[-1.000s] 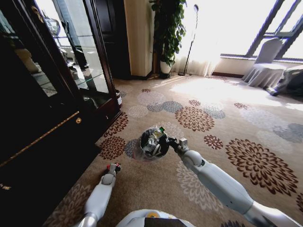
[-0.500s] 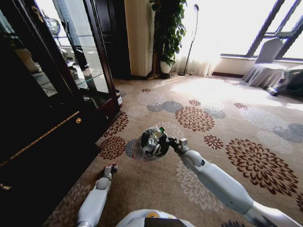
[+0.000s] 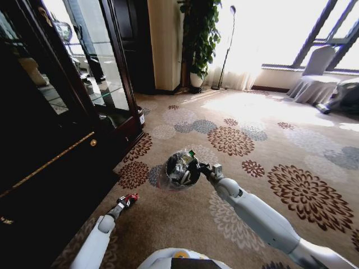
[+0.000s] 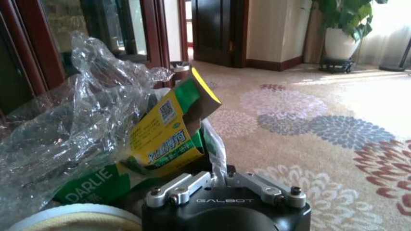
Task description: Pick up the trash from the ground and place it into the trash bin.
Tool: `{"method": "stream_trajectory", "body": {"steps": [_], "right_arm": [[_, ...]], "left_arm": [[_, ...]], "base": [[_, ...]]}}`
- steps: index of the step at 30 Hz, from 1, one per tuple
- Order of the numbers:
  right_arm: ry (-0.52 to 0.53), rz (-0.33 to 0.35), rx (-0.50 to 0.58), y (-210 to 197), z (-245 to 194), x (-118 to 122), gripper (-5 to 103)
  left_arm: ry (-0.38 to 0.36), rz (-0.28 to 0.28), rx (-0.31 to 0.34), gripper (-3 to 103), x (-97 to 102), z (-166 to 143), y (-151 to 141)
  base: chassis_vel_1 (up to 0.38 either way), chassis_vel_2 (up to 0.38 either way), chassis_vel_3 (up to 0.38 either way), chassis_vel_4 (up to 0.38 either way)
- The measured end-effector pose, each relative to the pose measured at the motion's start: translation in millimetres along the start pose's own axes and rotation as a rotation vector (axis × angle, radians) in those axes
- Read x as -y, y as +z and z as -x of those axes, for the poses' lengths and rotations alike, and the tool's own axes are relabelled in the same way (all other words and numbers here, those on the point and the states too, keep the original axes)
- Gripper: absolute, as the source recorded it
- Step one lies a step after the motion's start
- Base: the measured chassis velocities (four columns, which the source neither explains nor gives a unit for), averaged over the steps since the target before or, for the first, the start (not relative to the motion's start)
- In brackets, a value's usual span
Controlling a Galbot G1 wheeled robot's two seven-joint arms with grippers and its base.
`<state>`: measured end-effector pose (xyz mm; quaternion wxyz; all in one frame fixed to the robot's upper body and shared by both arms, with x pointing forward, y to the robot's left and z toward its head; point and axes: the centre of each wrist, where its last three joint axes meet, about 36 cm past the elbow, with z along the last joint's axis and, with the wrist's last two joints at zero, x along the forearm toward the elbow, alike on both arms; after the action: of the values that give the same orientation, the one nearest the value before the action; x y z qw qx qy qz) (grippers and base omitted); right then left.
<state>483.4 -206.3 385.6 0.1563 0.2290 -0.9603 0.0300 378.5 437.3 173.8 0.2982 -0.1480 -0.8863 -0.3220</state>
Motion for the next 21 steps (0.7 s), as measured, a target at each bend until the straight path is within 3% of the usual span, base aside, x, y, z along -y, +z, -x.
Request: {"method": "stream_trajectory", "body": {"steps": [2,4,8,11,13,14,17,18,19,21], "right_arm": [[0.000,0.000,0.000,0,0,0,1],[0.000,0.000,0.000,0,0,0,1],[0.000,0.000,0.000,0,0,0,1],[0.000,0.000,0.000,0,0,0,1],[0.000,0.000,0.000,0,0,0,1],[0.000,0.000,0.000,0,0,0,1],[0.000,0.000,0.000,0,0,0,1],[0.000,0.000,0.000,0,0,0,1],[0.000,0.000,0.000,0,0,0,1],[0.000,0.000,0.000,0,0,0,1]], "left_arm": [[0.026,-0.009,-0.009,43,-0.6,12,1],[0.029,-0.017,-0.007,43,-0.9,19,-1],[0.032,-0.040,-0.018,60,4.0,41,-4],[-0.009,-0.100,-0.068,77,8.5,61,-4],[-0.012,-0.119,-0.087,77,8.6,65,-5],[-0.017,-0.143,-0.106,85,7.1,69,-5],[-0.030,-0.170,-0.120,82,4.9,73,-6],[-0.041,-0.190,-0.130,72,3.8,74,-6],[-0.045,-0.200,-0.131,72,3.9,74,-5],[-0.053,-0.219,-0.128,60,4.1,75,-5]], "base": [[0.000,0.000,0.000,0.000],[0.000,0.000,0.000,0.000],[0.000,0.000,0.000,0.000],[0.000,0.000,0.000,0.000],[0.000,0.000,0.000,0.000],[0.000,0.000,0.000,0.000],[0.000,0.000,0.000,0.000],[0.000,0.000,0.000,0.000],[0.000,0.000,0.000,0.000],[0.000,0.000,0.000,0.000]]}}
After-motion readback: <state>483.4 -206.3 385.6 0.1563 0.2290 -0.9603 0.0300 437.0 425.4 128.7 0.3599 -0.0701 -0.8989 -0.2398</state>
